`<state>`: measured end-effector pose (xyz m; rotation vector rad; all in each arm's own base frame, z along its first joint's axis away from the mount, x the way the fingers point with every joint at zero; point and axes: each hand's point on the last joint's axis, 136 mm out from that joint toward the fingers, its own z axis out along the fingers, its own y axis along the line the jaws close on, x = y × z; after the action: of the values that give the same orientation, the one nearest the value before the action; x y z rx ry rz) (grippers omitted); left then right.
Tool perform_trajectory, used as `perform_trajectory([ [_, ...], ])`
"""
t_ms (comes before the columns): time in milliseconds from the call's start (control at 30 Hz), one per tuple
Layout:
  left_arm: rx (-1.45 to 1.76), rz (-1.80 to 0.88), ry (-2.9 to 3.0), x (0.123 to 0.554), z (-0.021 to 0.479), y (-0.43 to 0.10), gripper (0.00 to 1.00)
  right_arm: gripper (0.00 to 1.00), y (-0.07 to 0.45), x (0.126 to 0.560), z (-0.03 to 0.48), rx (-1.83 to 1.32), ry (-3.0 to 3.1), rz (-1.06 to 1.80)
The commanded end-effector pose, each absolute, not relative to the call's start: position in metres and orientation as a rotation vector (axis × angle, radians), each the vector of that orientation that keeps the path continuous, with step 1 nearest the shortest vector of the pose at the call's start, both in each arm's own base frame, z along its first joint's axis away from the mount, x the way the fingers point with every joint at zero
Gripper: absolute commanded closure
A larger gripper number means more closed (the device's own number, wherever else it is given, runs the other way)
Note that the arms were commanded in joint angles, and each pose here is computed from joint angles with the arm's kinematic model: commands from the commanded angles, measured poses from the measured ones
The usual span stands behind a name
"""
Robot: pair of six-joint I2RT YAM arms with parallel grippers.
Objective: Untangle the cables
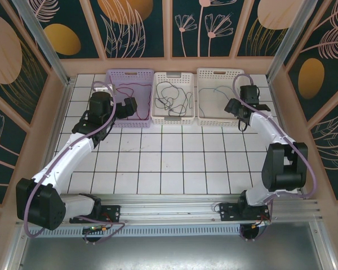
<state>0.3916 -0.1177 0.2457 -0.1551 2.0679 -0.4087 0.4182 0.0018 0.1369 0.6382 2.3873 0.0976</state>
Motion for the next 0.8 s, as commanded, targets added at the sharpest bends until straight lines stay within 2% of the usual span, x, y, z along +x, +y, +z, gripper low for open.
perform_trajectory([
  [0, -0.151, -0.440, 2.020, 0.392, 0.262, -0.120, 0.01, 0.14, 0.000, 0.430, 0.141, 0.639, 2.369, 0.143],
  [567, -0.144, -0.430, 2.047, 0.395, 0.253, -0.122, 0.02, 0.19, 0.000, 0.446, 0.109, 0.645, 2.434, 0.143],
  [767, -0.139, -0.429, 2.053, 0.396, 0.252, -0.122, 0.01, 0.30, 0.003, 0.458, 0.108, 0.634, 2.438, 0.164],
])
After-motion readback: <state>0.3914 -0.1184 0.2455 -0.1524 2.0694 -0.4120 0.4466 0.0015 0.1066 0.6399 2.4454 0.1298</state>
